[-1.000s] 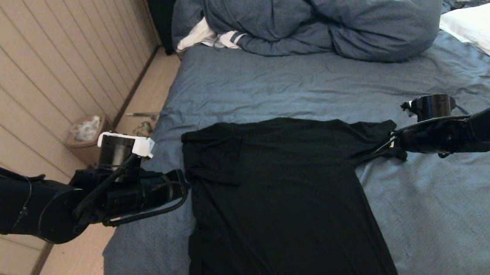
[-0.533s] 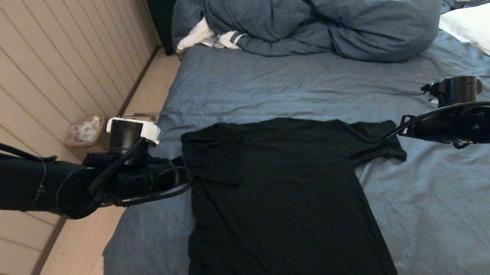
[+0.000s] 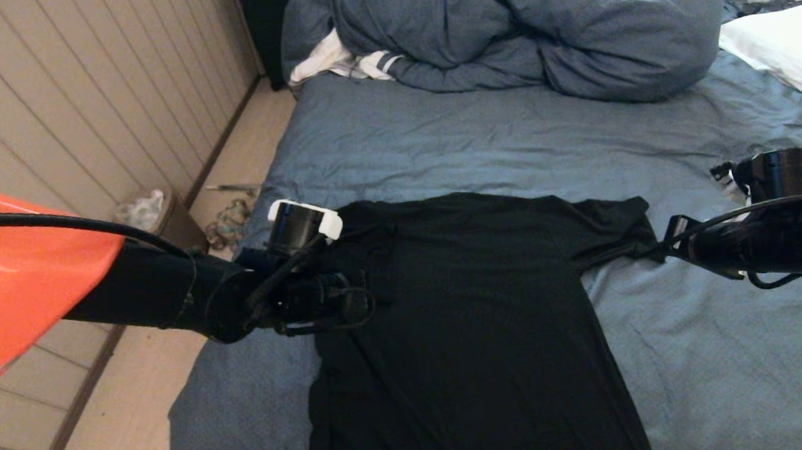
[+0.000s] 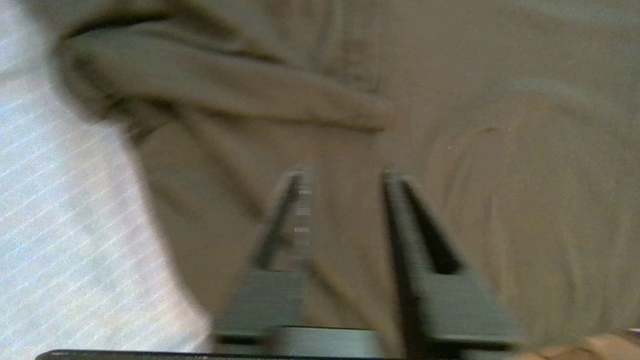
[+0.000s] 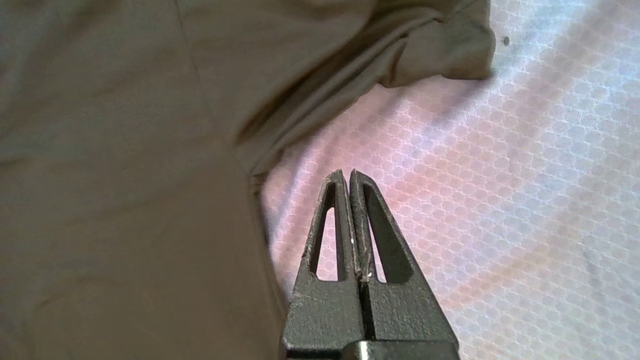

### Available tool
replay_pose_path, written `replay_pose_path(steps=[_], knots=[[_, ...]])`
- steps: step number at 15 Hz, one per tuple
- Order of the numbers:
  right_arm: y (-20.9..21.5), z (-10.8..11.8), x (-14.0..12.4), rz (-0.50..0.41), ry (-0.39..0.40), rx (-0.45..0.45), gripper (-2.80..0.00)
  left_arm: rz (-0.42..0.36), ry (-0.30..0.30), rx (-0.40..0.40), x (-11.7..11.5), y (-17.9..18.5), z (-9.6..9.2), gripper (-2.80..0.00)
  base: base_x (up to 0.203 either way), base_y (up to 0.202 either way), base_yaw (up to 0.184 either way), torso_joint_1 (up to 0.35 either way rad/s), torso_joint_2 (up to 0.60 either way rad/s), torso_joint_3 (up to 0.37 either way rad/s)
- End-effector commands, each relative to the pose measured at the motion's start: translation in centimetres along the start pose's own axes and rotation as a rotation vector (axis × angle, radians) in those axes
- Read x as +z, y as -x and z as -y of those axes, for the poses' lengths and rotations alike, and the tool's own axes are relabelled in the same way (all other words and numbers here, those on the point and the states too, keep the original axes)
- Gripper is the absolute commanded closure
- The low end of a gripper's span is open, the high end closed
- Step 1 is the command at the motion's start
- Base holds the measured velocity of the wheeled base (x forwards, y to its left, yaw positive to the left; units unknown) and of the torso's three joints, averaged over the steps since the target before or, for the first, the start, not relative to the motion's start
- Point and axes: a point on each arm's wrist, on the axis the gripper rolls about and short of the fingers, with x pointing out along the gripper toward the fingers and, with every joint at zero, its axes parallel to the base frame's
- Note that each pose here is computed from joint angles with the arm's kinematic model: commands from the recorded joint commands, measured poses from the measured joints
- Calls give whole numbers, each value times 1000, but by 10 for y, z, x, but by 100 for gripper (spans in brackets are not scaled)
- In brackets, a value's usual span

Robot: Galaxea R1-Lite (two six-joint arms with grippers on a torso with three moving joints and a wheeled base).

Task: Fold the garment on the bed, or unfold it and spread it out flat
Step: Unford the black T-shirt

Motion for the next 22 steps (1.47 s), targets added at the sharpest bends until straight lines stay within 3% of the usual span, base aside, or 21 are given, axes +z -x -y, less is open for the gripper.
replay_pose_path(steps=[1, 10, 15, 16, 17, 22], knots=[[7, 1, 2, 11, -4, 10, 0, -14, -23, 21, -8, -18, 8, -280, 0, 0, 0, 0, 0, 0], [-1, 4, 0, -12, -5, 22, 0, 16, -51, 68, -10, -87, 21, -280, 0, 0, 0, 0, 0, 0], [-5, 5, -1, -18, -7, 18, 0, 22, -58, 87, -10, -93, 17, -280, 0, 0, 0, 0, 0, 0], [-6, 6, -1, -18, -8, 16, 0, 26, -56, 92, -10, -93, 17, -45, 0, 0, 0, 0, 0, 0], [-6, 8, 0, -14, -11, 13, 0, 36, -54, 112, -8, -95, 16, 0, 0, 0, 0, 0, 0, 0], [-8, 9, 0, 5, -6, 17, 0, 68, -42, 122, 1, -90, 15, 0, 0, 0, 0, 0, 0, 0]])
